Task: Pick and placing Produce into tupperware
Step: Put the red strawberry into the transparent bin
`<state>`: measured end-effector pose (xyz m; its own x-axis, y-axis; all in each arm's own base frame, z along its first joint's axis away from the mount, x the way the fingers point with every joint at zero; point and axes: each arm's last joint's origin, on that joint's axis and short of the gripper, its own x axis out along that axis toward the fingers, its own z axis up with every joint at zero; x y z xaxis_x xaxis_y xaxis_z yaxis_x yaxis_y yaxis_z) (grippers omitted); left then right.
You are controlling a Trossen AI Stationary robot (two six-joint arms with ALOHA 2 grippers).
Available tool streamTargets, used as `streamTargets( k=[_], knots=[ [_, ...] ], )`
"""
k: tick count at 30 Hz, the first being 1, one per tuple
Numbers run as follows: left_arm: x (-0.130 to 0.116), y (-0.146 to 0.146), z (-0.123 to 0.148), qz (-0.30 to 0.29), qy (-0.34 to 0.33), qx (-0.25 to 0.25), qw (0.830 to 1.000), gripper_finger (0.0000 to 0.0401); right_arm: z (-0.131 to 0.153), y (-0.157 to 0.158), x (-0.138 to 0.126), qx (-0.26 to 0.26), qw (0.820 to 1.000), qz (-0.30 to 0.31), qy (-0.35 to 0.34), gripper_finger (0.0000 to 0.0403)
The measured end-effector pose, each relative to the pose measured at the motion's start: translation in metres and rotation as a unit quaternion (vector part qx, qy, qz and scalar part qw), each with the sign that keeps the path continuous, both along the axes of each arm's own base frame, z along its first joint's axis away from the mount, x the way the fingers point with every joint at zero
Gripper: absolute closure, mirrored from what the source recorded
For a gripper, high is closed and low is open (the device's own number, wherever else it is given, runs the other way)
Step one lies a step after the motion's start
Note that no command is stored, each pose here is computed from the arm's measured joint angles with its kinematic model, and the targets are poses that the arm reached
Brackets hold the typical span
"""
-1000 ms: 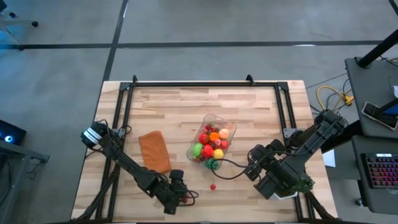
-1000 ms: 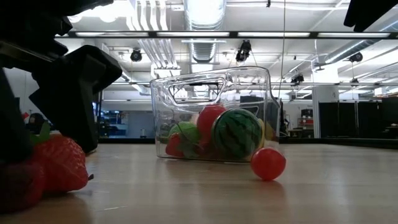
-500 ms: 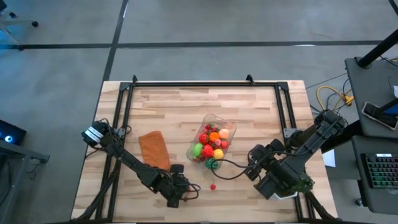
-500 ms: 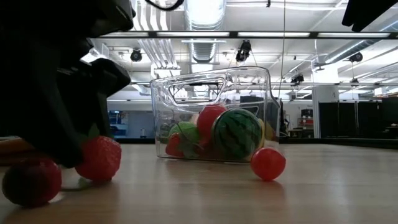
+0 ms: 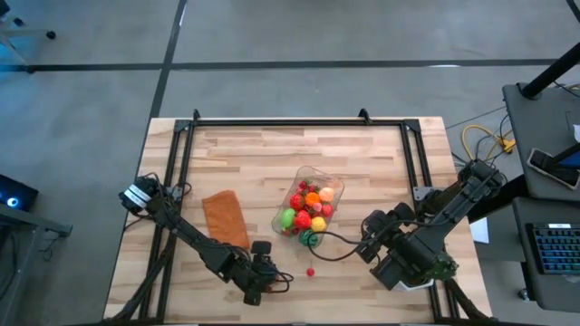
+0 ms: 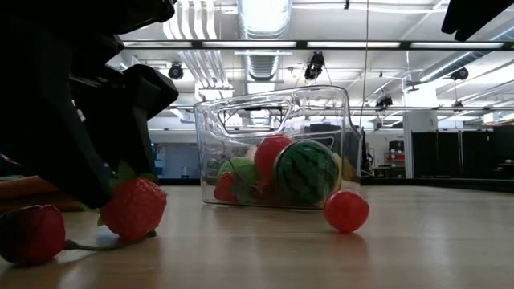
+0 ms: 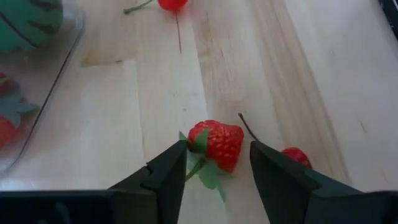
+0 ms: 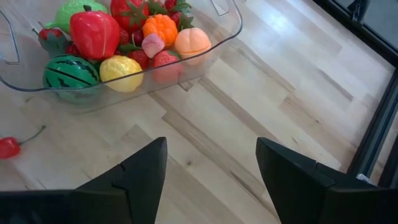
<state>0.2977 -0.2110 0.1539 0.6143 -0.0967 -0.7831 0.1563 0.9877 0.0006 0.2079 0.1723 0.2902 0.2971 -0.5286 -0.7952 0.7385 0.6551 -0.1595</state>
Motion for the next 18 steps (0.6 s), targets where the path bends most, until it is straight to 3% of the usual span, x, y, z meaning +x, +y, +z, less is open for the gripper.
streamTargets(
  k=[11, 18],
  knots=[
    [0.0040, 0.0068, -0.0009, 0.009, -0.001, 0.003, 1.000, 0.0162, 0.0000, 0.0000, 0.0000, 0.001, 1.000, -0.004, -0.002, 0.0163],
    [0.0039, 0.0076, -0.0024, 0.001, 0.005, -0.006, 1.000, 0.0150, 0.0000, 0.0000, 0.0000, 0.003, 1.000, -0.007, -0.005, 0.0163]
  ],
)
